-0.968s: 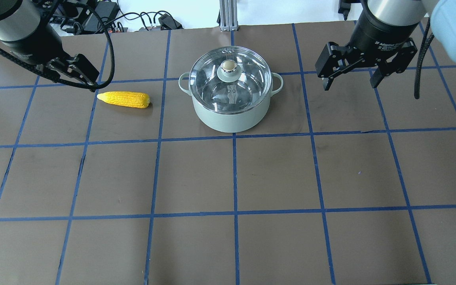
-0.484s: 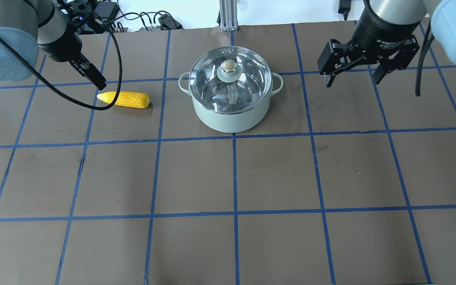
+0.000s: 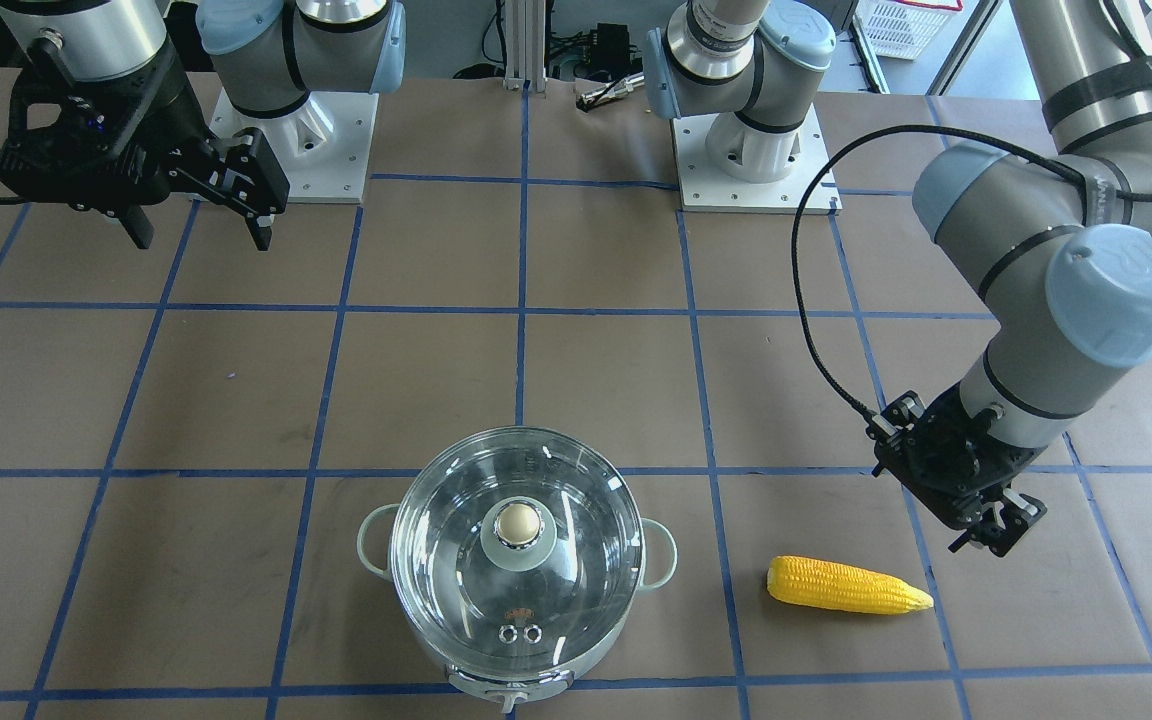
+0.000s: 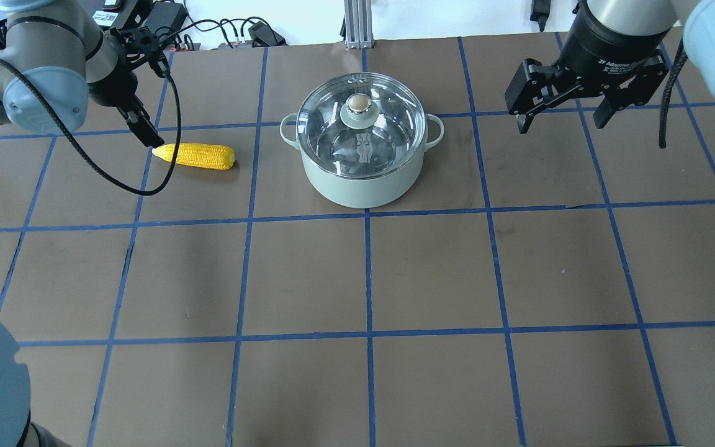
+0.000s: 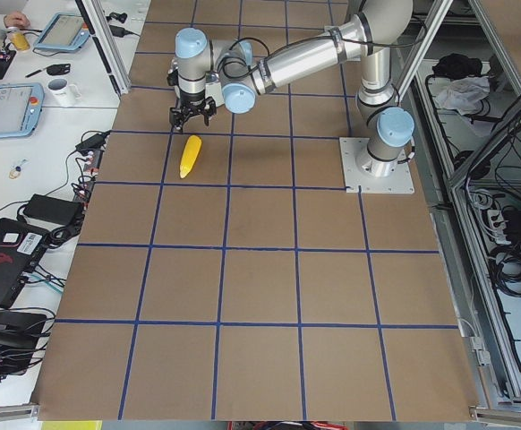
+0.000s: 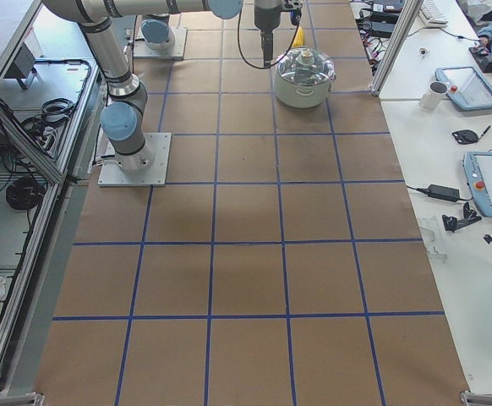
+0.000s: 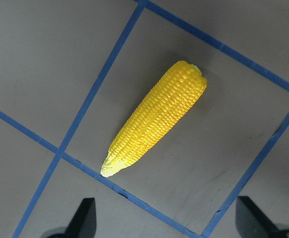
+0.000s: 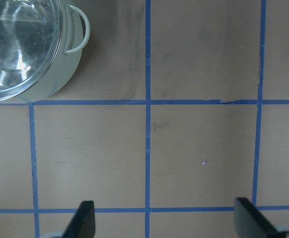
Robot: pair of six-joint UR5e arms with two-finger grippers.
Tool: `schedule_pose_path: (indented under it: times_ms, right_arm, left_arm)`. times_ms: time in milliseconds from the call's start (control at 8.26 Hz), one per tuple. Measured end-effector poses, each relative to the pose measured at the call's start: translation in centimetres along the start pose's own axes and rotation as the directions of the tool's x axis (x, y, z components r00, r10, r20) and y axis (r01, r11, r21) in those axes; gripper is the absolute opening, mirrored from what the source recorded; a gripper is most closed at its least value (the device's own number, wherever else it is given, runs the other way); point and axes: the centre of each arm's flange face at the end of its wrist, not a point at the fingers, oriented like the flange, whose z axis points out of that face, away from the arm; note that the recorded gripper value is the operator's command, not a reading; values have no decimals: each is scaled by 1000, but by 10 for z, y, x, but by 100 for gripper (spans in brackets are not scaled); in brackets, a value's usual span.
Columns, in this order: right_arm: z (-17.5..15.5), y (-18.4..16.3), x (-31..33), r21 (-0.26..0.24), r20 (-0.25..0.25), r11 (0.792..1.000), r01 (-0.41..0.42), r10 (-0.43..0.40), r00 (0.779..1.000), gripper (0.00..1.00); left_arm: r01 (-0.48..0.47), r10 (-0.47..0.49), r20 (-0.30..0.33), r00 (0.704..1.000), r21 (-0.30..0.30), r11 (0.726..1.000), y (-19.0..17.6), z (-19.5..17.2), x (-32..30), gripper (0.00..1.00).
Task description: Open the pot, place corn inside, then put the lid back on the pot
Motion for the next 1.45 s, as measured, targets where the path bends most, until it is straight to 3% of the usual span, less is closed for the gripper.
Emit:
schedule_pose_path:
  times_ms: [484, 726, 1089, 1453]
  right_arm:
    - [-5, 4, -1, 5, 8, 1000, -5, 5, 1000, 100]
    - [-7, 6, -1, 10, 7, 1000, -4, 4, 1000, 100]
    - [-20, 11, -1, 24, 4, 1000, -2, 2, 1000, 100]
    - [-20, 14, 1, 4, -2, 1000, -2, 2, 1000, 100]
  left_arm:
    - [-201, 201, -7, 980, 8, 980, 15, 59, -28, 100]
    - [-252, 252, -27, 967, 26, 967, 13, 78, -29, 100]
    - [-307, 313, -34, 949, 117, 944, 4, 101, -30, 100]
    - [-368, 376, -41, 926, 130, 921, 2, 128, -32, 100]
